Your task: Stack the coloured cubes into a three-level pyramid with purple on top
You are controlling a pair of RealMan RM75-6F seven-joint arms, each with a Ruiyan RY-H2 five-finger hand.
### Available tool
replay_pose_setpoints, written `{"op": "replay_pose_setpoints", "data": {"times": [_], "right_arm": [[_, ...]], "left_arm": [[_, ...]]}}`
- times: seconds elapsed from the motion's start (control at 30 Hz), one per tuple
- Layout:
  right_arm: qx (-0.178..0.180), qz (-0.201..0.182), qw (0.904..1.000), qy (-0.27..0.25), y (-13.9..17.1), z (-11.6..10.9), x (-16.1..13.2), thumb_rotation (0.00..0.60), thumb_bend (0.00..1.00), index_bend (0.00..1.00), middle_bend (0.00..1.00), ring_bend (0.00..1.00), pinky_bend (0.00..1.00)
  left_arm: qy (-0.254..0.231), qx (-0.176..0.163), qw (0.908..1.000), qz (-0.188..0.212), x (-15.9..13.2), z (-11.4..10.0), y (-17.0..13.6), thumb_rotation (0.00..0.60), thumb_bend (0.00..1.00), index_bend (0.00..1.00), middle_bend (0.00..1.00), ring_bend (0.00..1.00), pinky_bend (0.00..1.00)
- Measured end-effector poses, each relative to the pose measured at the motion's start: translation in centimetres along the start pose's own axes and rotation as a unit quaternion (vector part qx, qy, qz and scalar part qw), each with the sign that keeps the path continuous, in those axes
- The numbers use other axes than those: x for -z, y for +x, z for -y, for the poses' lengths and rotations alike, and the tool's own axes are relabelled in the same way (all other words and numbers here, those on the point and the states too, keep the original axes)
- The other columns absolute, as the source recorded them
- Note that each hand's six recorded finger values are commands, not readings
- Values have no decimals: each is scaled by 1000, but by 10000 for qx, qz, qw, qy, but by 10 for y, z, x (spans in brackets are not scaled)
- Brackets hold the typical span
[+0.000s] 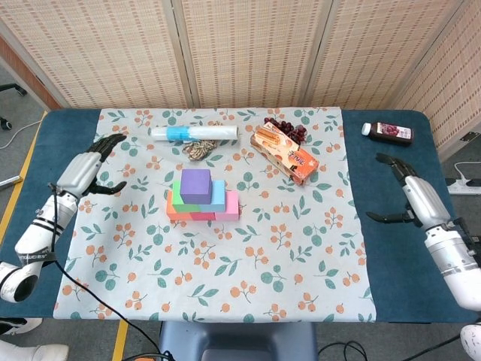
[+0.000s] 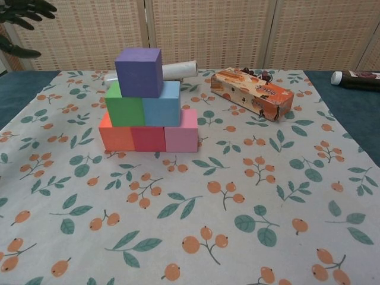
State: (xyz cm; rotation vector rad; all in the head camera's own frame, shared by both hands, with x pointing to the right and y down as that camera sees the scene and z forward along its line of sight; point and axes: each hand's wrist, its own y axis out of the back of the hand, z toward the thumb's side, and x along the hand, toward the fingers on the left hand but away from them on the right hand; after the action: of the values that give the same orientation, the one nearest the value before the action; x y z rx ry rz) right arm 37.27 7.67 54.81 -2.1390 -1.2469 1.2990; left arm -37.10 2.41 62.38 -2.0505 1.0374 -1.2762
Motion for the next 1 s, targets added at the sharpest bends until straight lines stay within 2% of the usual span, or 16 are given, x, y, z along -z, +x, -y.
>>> {"op": "replay_pose_setpoints", "data": {"times": [0.17,0.37,0.43,0.47,0.53,0.57,0.6,0.67,0.7,0.73,0.83,1.0], "right_arm": [[-606,-50,9981,-125,-9,20,-11,600,56,0,128,0,0],[-1282,-265,9912,-218,-31,51,-35,600,55,0,126,0,0],[-1444,-305,9886,-297,-39,63,-40,600,55,0,116,0,0],[-1512,-312,9874,-334,-42,69,-42,600,56,0,104,0,0],[-1662,-312,9848,-405,-49,81,-45,591,56,0,87,0,0],[-1700,-301,9841,-424,-51,84,-45,563,56,0,72,0,0],[-1725,-289,9836,-441,-53,86,-45,535,56,0,61,0,0],[-1771,-290,9828,-425,-55,90,-46,381,56,0,23,0,0],[-1819,-300,9822,-354,-57,94,-46,332,56,0,15,0,0],[-1853,-320,9819,-246,-59,97,-46,248,58,0,5,0,0],[-1934,-417,9799,264,-68,109,-45,90,60,0,0,0,0],[-2061,-601,9688,1236,-83,135,-47,8,60,0,0,0,0]], "left_arm": [[469,175,9976,-474,34,26,-17,600,329,220,170,122,198],[962,594,9912,-694,54,69,-36,587,325,234,84,9,71],[1134,773,9881,-691,55,82,-39,497,322,216,54,0,31],[1192,852,9868,-686,55,88,-41,395,321,198,36,0,14],[1262,1014,9846,-663,54,99,-43,261,321,176,15,0,3],[1271,1090,9838,-647,53,104,-45,219,321,168,10,0,2],[1273,1110,9836,-639,52,106,-46,124,321,152,1,0,0],[1282,1161,9830,-621,51,109,-46,11,321,115,0,0,0],[1285,1219,9823,-607,50,111,-47,0,322,92,0,0,0],[1265,1325,9813,-585,47,116,-47,0,322,82,0,0,0],[1143,1601,9791,-513,38,129,-48,0,321,65,0,0,0],[1217,1761,9758,-440,32,138,-45,0,320,36,0,0,0]]}}
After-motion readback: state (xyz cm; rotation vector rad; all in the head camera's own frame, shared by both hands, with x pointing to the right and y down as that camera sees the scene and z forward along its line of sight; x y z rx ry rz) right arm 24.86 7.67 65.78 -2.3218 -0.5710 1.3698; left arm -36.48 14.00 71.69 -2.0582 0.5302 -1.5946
